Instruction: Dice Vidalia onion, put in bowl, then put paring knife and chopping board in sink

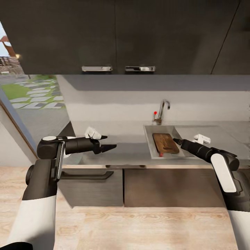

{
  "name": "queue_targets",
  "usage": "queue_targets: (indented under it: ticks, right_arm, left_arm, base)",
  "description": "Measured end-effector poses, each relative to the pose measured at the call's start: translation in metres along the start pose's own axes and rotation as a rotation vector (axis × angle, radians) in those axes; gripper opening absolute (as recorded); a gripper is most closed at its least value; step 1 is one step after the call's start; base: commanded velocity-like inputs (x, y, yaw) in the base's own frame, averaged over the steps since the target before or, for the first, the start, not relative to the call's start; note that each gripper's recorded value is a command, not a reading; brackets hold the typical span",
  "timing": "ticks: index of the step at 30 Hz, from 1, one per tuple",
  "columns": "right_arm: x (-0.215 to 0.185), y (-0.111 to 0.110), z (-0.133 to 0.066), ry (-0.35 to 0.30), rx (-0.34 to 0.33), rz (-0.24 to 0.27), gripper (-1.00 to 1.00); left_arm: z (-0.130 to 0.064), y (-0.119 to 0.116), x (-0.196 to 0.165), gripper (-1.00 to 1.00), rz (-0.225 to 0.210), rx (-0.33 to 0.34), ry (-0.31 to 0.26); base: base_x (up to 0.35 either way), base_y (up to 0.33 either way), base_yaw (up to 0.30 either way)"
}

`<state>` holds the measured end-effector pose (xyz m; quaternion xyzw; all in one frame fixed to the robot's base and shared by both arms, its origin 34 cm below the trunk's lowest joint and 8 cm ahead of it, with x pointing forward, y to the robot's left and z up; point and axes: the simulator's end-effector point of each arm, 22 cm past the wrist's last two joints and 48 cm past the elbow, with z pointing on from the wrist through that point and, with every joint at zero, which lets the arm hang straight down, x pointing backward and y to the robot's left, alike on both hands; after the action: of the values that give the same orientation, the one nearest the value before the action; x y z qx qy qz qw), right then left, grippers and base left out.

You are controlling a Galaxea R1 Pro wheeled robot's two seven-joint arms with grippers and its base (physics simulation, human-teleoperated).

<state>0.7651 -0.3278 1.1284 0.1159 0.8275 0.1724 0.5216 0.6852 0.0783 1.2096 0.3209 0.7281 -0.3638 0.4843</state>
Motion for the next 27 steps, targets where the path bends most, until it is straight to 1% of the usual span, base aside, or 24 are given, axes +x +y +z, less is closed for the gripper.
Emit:
queue_targets:
  ticks: [8,14,15,16,18,19,20,23,24,25,26,27]
  right_arm:
    - [-0.005,0.005,-0.004,-0.008,-0.007,-0.006,1.0]
    - [-0.007,0.008,-0.007,-0.011,-0.005,-0.022,1.0]
    - [-0.006,0.001,-0.008,-0.01,0.026,-0.047,1.0]
    - [-0.005,-0.001,-0.007,-0.01,0.035,-0.054,1.0]
    - [-0.003,-0.011,-0.009,-0.006,0.075,-0.085,1.0]
    - [0.012,-0.026,-0.01,0.02,0.122,-0.112,1.0]
    - [0.017,-0.029,-0.01,0.029,0.129,-0.115,1.0]
    - [0.054,-0.048,-0.014,0.09,0.164,-0.117,1.0]
    - [0.06,-0.05,-0.015,0.1,0.168,-0.117,1.0]
    - [0.084,-0.061,-0.018,0.14,0.185,-0.114,1.0]
    - [0.097,-0.066,-0.02,0.163,0.194,-0.11,1.0]
    - [0.114,-0.076,-0.02,0.198,0.211,-0.101,1.0]
  left_arm:
    - [-0.003,-0.004,-0.006,1.0,0.011,-0.001,-0.007]
    - [-0.005,-0.008,-0.011,1.0,0.02,-0.001,-0.012]
    - [-0.002,-0.014,-0.012,1.0,0.025,0.01,-0.011]
    - [-0.002,-0.014,-0.012,1.0,0.027,0.011,-0.01]
    - [-0.001,-0.016,-0.013,1.0,0.029,0.012,-0.008]
    - [-0.002,-0.016,-0.013,1.0,0.026,0.01,-0.005]
    - [-0.002,-0.016,-0.014,1.0,0.026,0.009,-0.005]
    - [-0.004,-0.015,-0.01,1.0,0.008,0.001,0.006]
    - [-0.004,-0.015,-0.01,1.0,0.005,-0.001,0.008]
    - [-0.004,-0.013,0.0,1.0,-0.017,-0.005,0.023]
    - [-0.002,-0.013,0.013,1.0,-0.043,-0.005,0.041]
    - [0.002,-0.008,0.041,1.0,-0.096,-0.015,0.078]
  base:
    - [-0.218,0.0,0.0]
    - [-0.182,0.0,0.0]
    - [-0.048,0.0,-0.004]
    - [-0.031,0.0,-0.022]
    - [-0.013,0.0,-0.035]
    - [-0.005,0.0,-0.026]
    - [-0.003,0.0,-0.017]
    - [-0.002,0.0,-0.008]
    - [0.0,0.0,-0.002]
    - [0.0,0.0,0.0]
    - [0.0,0.0,0.0]
    - [0.0,0.0,0.0]
